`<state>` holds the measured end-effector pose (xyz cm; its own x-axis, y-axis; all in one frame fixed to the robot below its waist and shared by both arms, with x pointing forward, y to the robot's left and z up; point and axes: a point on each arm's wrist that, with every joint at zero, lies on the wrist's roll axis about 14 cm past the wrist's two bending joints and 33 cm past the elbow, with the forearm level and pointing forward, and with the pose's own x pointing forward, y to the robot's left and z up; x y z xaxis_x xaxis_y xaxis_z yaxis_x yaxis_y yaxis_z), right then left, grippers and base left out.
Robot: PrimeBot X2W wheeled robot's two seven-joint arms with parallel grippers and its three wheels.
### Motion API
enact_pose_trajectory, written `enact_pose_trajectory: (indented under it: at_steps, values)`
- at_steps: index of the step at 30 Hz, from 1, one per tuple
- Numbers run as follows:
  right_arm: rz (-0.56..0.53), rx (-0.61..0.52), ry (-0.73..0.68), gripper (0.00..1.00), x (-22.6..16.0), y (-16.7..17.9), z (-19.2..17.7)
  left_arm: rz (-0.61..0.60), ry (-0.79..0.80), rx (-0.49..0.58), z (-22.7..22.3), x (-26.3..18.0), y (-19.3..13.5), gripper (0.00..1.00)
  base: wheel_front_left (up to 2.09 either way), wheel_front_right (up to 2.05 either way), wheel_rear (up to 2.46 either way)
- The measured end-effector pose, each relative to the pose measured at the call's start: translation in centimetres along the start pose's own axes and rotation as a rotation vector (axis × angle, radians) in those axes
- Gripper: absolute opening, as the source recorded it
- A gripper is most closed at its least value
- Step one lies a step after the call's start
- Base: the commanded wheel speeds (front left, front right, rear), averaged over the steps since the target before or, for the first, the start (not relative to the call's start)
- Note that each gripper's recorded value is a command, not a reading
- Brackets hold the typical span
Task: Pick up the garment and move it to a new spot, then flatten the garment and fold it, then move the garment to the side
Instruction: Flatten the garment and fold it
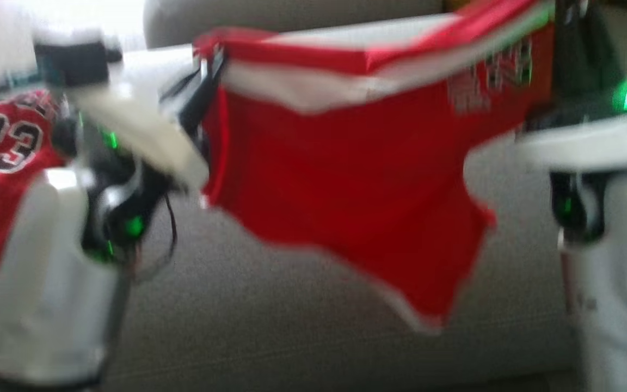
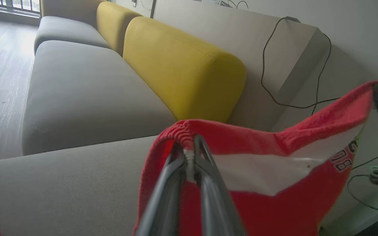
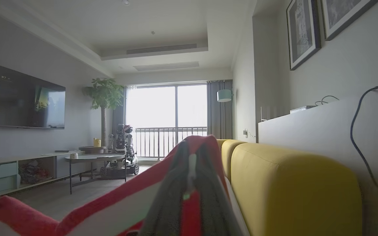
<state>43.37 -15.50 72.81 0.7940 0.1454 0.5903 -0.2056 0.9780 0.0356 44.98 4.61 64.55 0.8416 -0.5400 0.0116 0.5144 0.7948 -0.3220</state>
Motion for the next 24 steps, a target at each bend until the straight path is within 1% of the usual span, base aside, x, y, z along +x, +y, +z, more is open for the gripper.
enact_pose_trajectory:
  at_steps: [3,6,9,11,13,14,16,19,20,24]
  values:
    - [0.022,-0.016,-0.007,0.00,4.2,-0.1,-0.9,-0.003,0.027,0.043,1.4,3.5,1.2,0.00,0.00,0.00,0.00]
    - [0.038,-0.029,-0.033,0.00,8.8,-0.5,-1.6,0.010,0.017,0.090,3.1,7.5,2.9,0.00,0.00,0.00,0.00]
    - [0.029,-0.082,-0.097,0.00,12.9,-1.7,-2.0,0.034,-0.062,0.133,5.9,11.5,4.7,0.00,0.00,0.00,0.00]
    - [0.001,-0.105,-0.105,0.00,14.9,-3.1,-2.9,0.032,-0.133,0.148,7.7,13.9,5.5,0.00,0.00,0.00,0.00]
    - [-0.031,-0.103,-0.083,0.00,16.2,-4.6,-4.9,0.048,-0.202,0.141,8.7,15.9,6.6,0.00,0.00,0.00,0.00]
    - [-0.044,-0.100,-0.057,0.00,16.4,-5.2,-6.4,0.047,-0.222,0.130,8.6,16.8,7.2,0.00,0.00,0.00,0.00]
    - [-0.067,-0.092,0.026,0.00,16.0,-6.3,-10.4,0.053,-0.215,0.099,6.6,18.3,8.6,0.00,0.00,0.00,0.00]
    - [-0.090,-0.084,0.151,0.00,14.3,-7.4,-16.2,0.081,-0.143,0.049,1.2,20.0,11.1,0.00,0.00,0.00,0.00]
    - [-0.090,-0.084,0.151,0.00,14.3,-7.4,-16.2,0.081,-0.143,0.049,1.2,20.0,11.1,0.00,0.00,0.00,0.00]
    - [-0.088,-0.075,0.312,0.00,11.0,-7.5,-22.9,0.123,-0.048,0.017,-5.8,20.6,13.9,0.00,0.00,0.00,0.00]
